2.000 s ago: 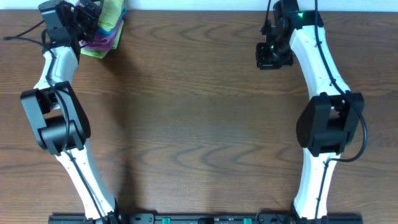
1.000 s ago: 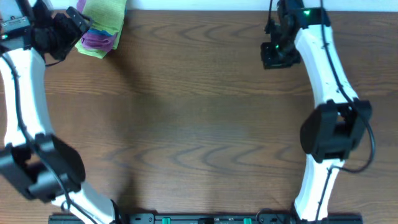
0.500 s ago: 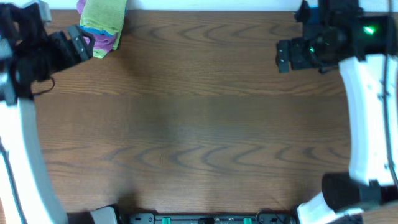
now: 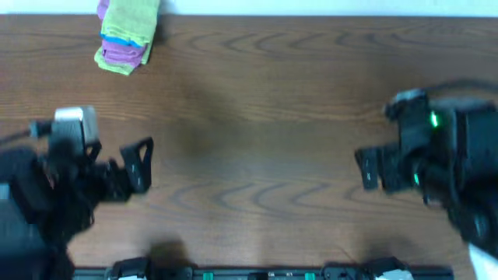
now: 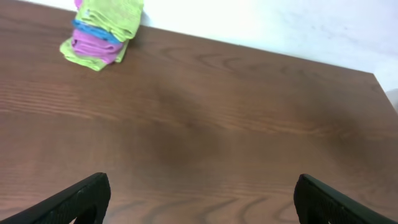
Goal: Fold the cloth
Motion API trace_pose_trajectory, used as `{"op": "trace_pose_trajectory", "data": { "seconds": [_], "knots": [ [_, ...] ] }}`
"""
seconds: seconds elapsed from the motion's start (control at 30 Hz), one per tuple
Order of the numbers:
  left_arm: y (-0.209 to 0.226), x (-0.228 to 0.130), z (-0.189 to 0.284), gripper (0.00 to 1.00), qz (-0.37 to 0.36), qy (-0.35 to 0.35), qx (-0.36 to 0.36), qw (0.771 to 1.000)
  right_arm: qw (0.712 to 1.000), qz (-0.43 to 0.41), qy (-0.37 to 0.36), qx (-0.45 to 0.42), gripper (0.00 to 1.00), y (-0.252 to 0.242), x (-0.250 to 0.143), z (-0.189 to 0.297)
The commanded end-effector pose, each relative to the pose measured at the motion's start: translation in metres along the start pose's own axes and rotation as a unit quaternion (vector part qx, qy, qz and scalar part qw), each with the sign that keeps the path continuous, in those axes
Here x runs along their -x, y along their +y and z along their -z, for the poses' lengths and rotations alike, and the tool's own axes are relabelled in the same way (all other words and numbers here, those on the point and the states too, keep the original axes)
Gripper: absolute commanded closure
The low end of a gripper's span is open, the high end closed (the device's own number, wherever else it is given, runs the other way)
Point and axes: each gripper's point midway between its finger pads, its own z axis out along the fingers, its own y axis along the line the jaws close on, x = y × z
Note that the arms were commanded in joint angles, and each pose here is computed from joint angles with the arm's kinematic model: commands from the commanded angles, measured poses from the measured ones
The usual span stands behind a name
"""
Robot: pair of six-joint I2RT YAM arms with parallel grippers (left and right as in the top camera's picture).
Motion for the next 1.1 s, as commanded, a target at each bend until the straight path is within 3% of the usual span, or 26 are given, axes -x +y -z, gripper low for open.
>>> {"op": "trace_pose_trajectory", "data": {
  "seconds": [0.0, 0.37, 0.9, 1.07],
  "knots": [
    [-0.006, -0.005, 0.019, 0.05, -0.02, -0.032, -0.002, 0.999, 0.999, 0.003, -0.031, -0.011, 0.01, -0.003, -0.011, 0.013],
    [-0.011, -0.008, 0.031, 0.05, -0.027, -0.051, -0.006, 0.998, 0.998, 0.003, -0.063, -0.01, 0.01, -0.003, -0.02, 0.033],
    [-0.009, -0.029, 0.03, 0.05, -0.014, -0.007, -0.003, 1.0, 0.998, 0.003, -0.063, -0.01, 0.01, -0.003, -0.02, 0.033],
    [0.018, -0.03, 0.032, 0.05, -0.011, -0.007, 0.073, 0.997, 0.998, 0.003, -0.063, -0.01, 0.01, -0.003, -0.02, 0.033]
  ]
}}
